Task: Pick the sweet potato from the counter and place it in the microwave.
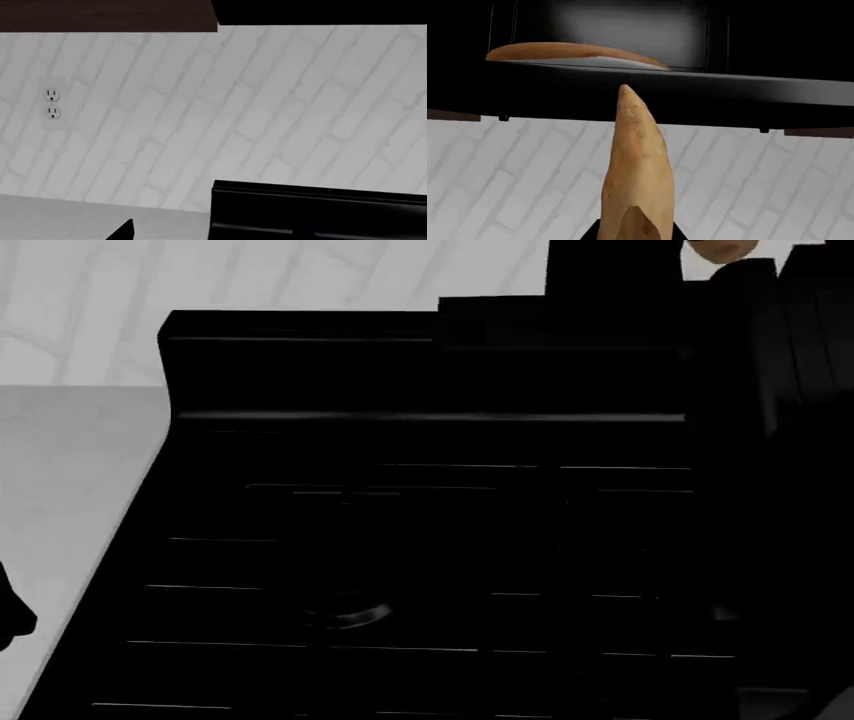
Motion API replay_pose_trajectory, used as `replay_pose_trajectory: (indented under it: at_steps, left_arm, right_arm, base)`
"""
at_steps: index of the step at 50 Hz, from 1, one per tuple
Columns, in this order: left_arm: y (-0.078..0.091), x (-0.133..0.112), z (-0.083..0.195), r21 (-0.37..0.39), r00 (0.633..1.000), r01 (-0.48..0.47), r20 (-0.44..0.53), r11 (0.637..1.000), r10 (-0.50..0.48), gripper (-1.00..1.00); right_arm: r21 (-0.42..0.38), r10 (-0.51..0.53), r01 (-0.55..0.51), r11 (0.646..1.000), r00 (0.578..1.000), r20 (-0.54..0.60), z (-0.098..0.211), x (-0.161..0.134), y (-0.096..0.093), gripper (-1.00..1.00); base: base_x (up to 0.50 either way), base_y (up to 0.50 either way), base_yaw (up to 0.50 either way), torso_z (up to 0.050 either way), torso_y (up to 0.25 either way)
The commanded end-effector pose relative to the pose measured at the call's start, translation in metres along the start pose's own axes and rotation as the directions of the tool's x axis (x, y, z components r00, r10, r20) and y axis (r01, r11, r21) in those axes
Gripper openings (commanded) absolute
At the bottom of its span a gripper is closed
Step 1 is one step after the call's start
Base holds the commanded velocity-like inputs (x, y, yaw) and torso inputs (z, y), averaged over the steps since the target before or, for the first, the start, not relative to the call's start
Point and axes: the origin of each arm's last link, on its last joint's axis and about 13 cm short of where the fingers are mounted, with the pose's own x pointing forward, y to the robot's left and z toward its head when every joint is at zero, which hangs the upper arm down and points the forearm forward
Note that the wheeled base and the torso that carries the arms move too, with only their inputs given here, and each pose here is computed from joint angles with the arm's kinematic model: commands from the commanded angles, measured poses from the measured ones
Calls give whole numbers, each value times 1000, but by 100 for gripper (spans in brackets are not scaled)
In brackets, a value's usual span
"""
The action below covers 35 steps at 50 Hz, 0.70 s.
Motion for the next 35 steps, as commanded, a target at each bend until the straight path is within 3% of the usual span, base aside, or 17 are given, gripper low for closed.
replay_pose_trajectory:
  at_steps: [1,21,35]
  left_arm:
    - [-1,0,0,0,1000,3,1,1000,-3,100]
    - [0,0,-3,-2,1000,-1,-1,1000,1,100]
    - [-1,1,-2,-2,1000,3,3,1000,-2,100]
  right_arm:
    - [14,60,-61,998,995,76,27,3,5,-100]
    - [50,141,-148,988,982,127,62,22,13,-100]
    - [-6,169,-171,985,965,201,97,41,21,-100]
  base:
    - [0,0,0,0,0]
    - [0,0,0,1,0]
    - [0,0,0,0,0]
